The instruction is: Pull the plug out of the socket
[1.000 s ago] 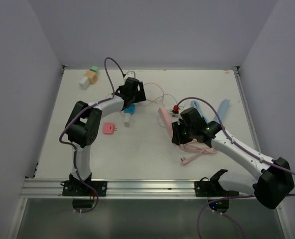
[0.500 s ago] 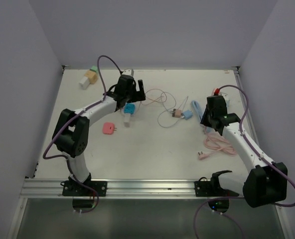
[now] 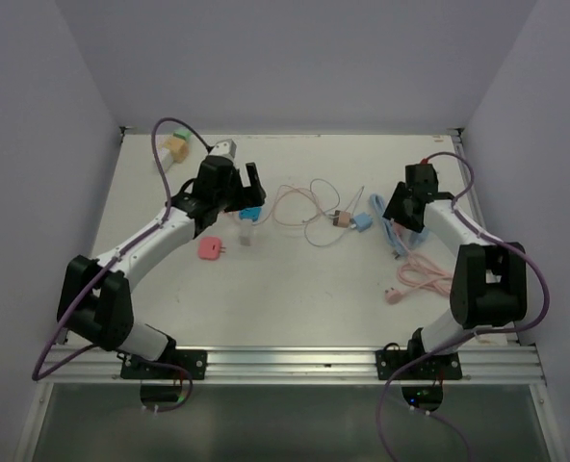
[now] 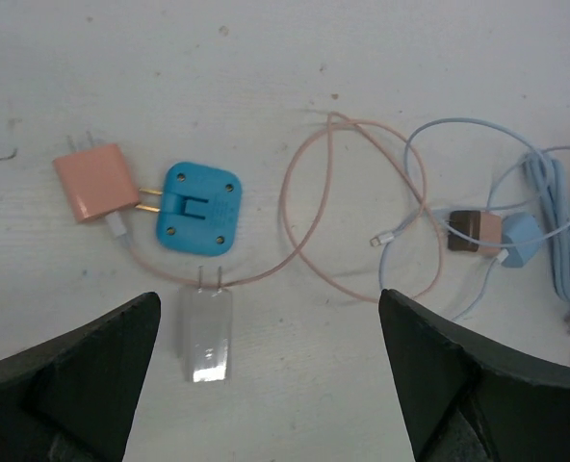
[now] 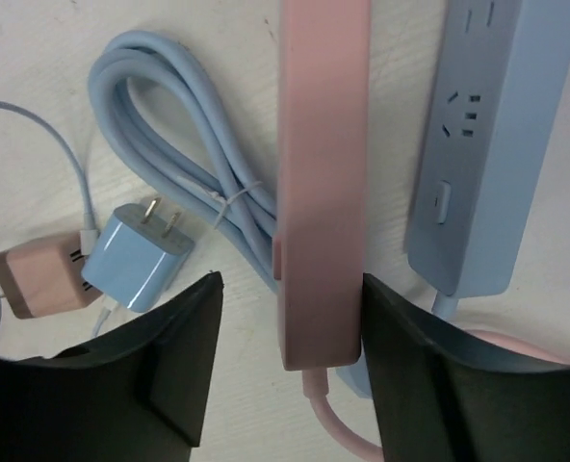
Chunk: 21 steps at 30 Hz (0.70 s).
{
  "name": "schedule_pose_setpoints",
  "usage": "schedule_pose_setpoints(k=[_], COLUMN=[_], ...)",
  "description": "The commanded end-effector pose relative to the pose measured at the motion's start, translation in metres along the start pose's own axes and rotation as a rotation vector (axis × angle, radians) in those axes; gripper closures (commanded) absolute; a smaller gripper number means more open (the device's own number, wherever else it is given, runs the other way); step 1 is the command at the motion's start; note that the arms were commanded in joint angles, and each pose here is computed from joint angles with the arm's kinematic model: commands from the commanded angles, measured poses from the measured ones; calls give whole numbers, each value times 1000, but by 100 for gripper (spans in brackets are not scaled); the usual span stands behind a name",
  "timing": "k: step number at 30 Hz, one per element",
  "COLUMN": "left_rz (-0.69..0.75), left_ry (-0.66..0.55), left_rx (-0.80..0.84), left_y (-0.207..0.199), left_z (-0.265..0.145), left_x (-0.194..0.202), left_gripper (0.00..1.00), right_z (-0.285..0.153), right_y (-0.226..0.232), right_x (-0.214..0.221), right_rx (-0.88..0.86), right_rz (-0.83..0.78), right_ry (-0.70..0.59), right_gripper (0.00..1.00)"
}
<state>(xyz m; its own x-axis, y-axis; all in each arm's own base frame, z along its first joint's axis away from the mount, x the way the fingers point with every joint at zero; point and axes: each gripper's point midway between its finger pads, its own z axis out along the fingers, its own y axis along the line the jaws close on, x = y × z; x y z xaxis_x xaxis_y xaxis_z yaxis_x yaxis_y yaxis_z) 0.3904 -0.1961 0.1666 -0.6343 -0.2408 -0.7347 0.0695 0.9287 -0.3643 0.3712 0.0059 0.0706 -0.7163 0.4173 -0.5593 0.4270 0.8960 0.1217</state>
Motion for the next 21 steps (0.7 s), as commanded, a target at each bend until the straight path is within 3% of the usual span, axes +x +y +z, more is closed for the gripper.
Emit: schedule_pose_setpoints(k=[1,2,6,13,16,21], left_rz=[-100,-116,-204,-324,-335,-358], left_ry=[-83,-70,-106,-105,-94,20], left_rx=[-140,-192,-364,-574,-591,-521], left_y=[47,67,126,189,194,181], left_z=[-24,-25,-42,-48,-38,-10], left_x=[-9,7,29,76,79,99], left_gripper=[2,2,5,21,31,40], right_z=[-18,-22,-53,-109,-119,-130], right_y=[27,29,44,79,93,96], right_x=[-40,-43,-50,-45,-30,-16], right_rx=[-113,-122,-231,-499,-586,-630], right_rz=[12,11,12,30,6,-22], right_ry=[-94,-99,-117,-159,-117,-107], right_gripper=[36,29,15,14,14,14])
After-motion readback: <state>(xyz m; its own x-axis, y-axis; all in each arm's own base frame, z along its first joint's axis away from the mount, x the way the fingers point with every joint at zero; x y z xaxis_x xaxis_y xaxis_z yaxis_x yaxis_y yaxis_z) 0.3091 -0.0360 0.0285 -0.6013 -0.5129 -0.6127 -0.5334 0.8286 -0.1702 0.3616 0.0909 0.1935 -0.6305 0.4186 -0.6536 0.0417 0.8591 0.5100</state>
